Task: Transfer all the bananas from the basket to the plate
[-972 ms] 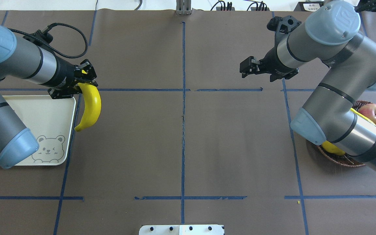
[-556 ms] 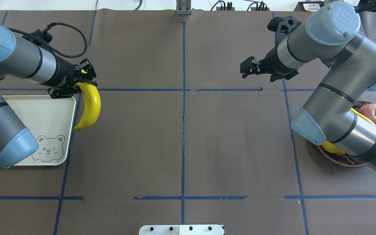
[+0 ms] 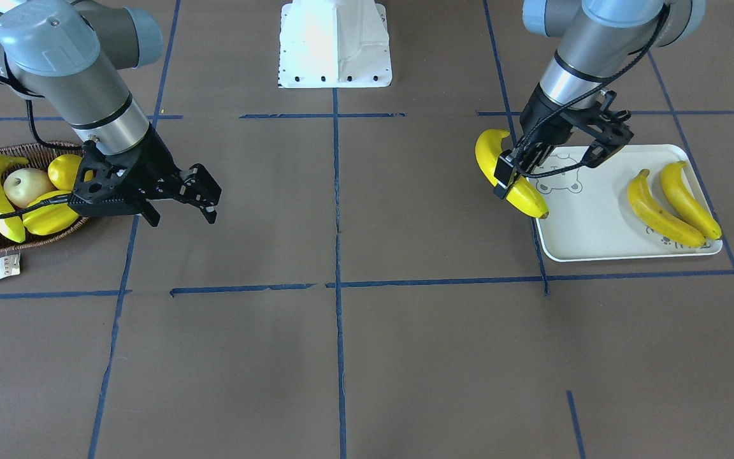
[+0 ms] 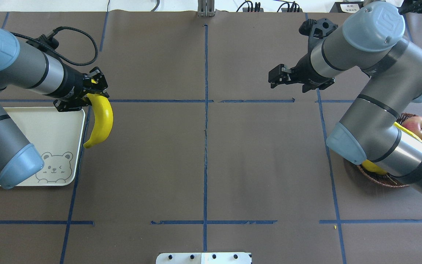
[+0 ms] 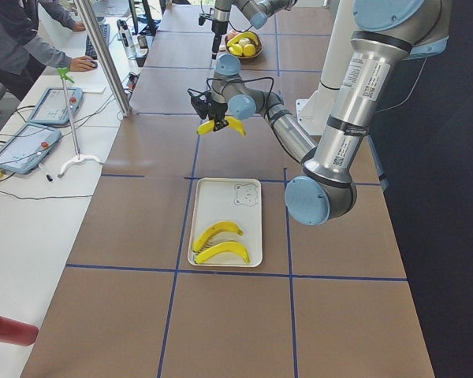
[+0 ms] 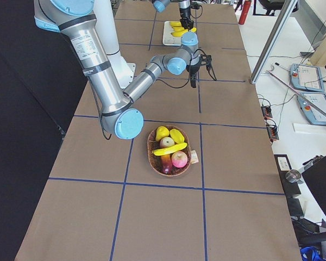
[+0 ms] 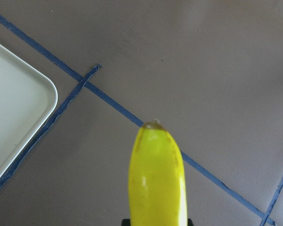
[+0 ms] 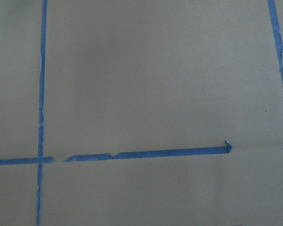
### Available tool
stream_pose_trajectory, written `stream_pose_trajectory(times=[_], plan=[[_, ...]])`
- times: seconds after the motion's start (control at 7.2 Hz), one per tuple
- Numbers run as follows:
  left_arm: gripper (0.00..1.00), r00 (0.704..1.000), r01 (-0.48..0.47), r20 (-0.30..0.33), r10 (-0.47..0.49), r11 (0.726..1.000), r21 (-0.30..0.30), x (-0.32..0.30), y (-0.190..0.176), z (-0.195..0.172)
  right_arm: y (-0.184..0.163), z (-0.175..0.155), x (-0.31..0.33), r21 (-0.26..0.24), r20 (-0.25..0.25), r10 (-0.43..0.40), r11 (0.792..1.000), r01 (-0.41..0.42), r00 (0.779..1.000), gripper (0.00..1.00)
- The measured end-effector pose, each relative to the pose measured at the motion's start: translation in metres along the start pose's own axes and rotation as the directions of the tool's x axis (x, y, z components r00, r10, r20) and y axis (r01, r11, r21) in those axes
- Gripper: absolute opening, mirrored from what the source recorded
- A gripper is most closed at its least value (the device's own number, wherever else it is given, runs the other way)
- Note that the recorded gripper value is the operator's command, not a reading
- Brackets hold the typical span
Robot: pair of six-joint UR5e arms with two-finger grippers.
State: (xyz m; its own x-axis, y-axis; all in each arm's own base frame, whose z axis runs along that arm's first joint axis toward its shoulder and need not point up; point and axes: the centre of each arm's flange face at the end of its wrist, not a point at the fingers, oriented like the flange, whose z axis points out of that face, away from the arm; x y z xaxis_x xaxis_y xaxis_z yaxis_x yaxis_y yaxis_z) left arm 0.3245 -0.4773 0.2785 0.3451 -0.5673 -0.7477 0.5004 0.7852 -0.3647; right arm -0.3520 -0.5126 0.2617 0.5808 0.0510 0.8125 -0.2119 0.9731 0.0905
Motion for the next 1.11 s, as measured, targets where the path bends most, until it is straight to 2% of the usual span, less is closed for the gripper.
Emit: stream_pose_trajectory(times=[0.42,0.69,0.83,1.11], plan=[[0.0,1.0,0.015,0.022,-0.015,1.0,0.004,-0.006,-0.005,0.006,0.004,0.004,0.001,-0.011,-0.006,-0.001,1.0,0.001,1.0,0.99],[0.0,0.995,0.053,0.088,-0.055,0.998,0.027,-0.038,-0.023,0.019,-0.006,-0.005,0.022,-0.032,-0.078,-0.021,0.999,0.018,0.997,0.99],[0.0,0.989,0.082,0.122,-0.087,0.996,0.046,-0.062,-0.039,0.021,-0.007,-0.012,0.031,-0.059,-0.124,-0.076,0.996,0.069,0.989,0.99],[0.0,0.968,0.143,0.192,-0.16,0.985,0.096,-0.121,-0.077,0.022,-0.008,-0.023,0.049,-0.092,-0.162,-0.153,0.986,0.14,0.975,0.99]])
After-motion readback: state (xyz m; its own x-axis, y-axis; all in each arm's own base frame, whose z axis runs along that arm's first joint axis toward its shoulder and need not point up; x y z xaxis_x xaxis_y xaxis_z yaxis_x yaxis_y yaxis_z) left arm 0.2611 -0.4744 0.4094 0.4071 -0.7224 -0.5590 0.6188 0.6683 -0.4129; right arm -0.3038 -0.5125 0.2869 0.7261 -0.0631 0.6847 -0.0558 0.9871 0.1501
